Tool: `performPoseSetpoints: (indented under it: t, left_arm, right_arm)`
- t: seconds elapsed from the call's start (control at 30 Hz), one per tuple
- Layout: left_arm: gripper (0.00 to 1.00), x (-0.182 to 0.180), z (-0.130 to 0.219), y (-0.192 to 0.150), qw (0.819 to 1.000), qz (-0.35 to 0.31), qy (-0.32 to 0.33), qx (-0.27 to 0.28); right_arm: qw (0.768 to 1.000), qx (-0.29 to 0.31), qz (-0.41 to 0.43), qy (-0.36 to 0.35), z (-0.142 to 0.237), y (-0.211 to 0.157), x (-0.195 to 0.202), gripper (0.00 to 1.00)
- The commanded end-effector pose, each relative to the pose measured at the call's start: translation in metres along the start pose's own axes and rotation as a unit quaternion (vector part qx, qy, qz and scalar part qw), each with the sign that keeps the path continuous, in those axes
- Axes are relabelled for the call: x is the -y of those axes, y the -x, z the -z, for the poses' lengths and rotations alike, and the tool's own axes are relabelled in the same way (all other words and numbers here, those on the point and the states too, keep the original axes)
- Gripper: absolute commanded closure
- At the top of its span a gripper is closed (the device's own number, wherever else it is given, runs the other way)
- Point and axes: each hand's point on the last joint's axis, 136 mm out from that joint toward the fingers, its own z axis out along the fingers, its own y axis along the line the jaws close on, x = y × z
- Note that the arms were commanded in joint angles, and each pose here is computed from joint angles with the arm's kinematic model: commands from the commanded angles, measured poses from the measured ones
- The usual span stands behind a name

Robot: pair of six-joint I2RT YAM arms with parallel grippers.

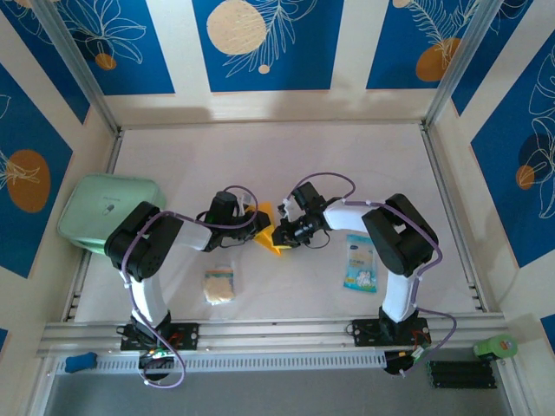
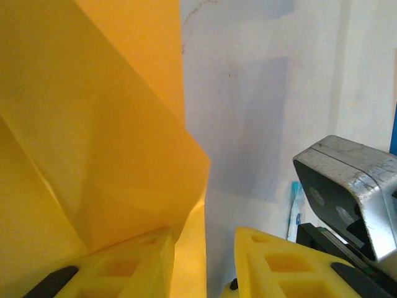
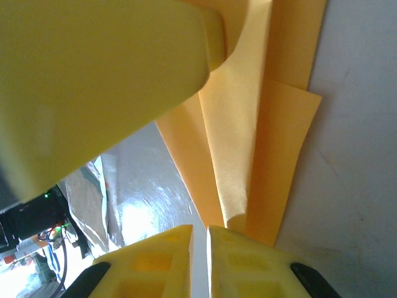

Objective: Fold a paper plane with a square sheet of paper (pick it up from the middle)
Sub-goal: Fourth fold the wing at the center of the table.

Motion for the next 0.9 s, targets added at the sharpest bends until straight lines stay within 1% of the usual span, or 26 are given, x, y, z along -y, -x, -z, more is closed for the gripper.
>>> performPoseSetpoints:
  t: [0.0,0.6,0.73,0.87]
  left_arm:
    - [0.66,-0.029,-0.006,-0.014,0.998,0.03,0.04,-0.024]
    - [0.59,-0.031,-0.007,-0.015,0.998,0.034,0.041,-0.026]
    - [0.58,-0.02,-0.006,-0.011,0.999,0.027,0.029,-0.026]
    - [0.56,0.006,0.0,-0.002,1.0,0.009,0.007,-0.02]
  right_arm:
    - [1.0,-0.018,-0.016,-0.009,-0.006,-0.008,0.005,0.86]
    - [0.999,-0.022,-0.026,-0.028,-0.009,-0.009,0.016,0.87]
    - [0.998,-0.026,-0.031,-0.038,-0.01,-0.011,0.02,0.87]
    - [0.998,-0.028,-0.03,-0.048,-0.008,-0.014,0.024,0.87]
